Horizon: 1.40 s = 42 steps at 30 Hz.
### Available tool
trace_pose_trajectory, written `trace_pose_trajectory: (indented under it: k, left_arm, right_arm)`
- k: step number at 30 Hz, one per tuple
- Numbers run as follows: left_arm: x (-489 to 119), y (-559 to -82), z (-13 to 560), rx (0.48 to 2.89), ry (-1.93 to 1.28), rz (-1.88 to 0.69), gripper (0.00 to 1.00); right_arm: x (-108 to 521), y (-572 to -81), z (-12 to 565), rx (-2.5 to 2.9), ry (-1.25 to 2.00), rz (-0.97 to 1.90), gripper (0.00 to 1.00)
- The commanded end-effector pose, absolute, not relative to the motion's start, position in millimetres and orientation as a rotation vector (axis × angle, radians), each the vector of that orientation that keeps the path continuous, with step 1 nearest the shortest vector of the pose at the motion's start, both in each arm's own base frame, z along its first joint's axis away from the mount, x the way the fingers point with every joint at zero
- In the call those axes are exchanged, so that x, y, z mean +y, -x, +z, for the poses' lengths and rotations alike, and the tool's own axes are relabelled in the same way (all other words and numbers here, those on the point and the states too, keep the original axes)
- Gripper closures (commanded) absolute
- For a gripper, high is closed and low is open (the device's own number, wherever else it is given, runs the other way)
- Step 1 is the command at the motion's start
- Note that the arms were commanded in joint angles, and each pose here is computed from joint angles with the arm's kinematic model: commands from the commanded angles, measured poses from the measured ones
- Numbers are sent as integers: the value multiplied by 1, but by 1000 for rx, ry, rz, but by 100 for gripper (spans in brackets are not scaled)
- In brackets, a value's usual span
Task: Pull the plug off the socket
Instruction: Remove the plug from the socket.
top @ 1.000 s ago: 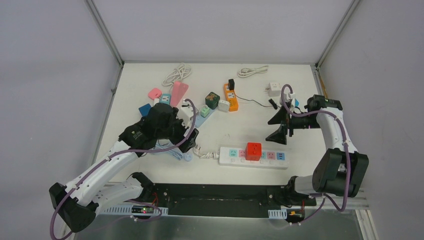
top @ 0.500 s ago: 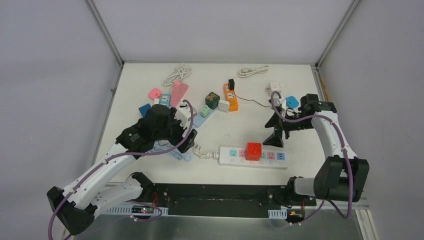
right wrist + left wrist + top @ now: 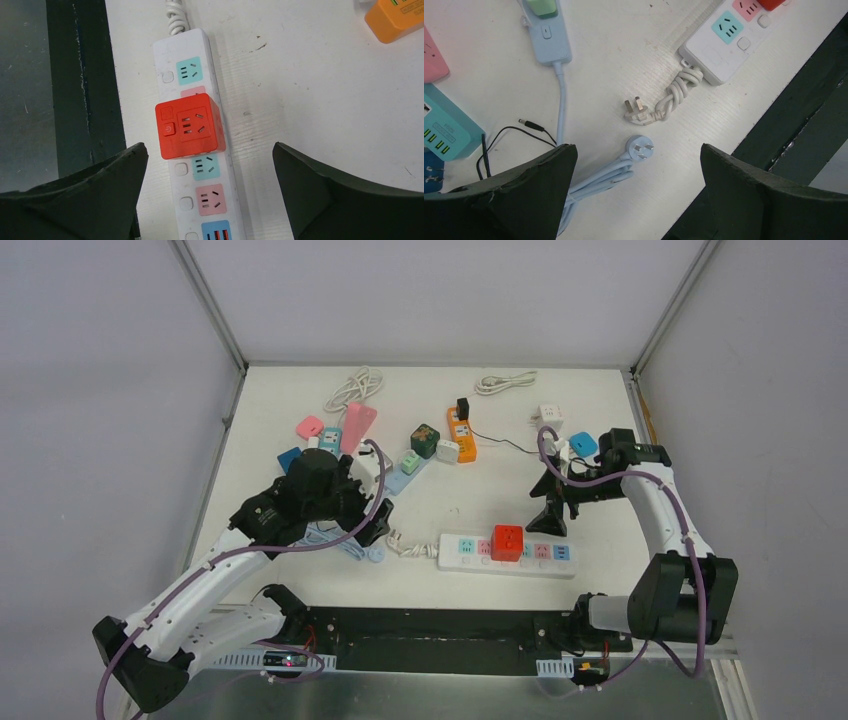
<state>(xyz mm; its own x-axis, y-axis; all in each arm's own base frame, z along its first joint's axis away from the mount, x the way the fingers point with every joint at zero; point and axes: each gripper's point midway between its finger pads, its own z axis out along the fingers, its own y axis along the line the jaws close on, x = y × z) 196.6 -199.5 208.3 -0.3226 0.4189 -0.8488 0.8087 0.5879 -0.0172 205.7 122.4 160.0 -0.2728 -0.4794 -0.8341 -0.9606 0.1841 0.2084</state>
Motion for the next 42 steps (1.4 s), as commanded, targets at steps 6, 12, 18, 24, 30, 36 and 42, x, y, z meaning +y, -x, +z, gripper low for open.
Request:
trace_pose_trajectory:
  k: [6,12,18,24,30,36,42]
  left_arm:
    - [-198,-202,233,1858,-915,-595,1]
    - [-198,-204,229,1872,-916,-590,1]
    - [-196,-205,229,1872,-908,-578,1]
    - [-196,-205,229,1873,-907,-574,1]
    - [-196,-205,228,1876,-908,-574,1]
    - [-196,-205,227,1878,-909,-576,1]
    - [-197,-205,226,1880,-915,-582,1]
  right_arm:
    - [125,-204,165,1777,1392,954,0]
    - [127,-202,163,1772,1406,960,0]
    - [128,-201,162,1770,1415,962,0]
    - [129,-200,159,1770,1432,961,0]
    - [129,-200,158,1767,1441,956,0]
    - [128,-200,155,1773,1448,950,0]
    - [132,-196,153,1757,1488,954,0]
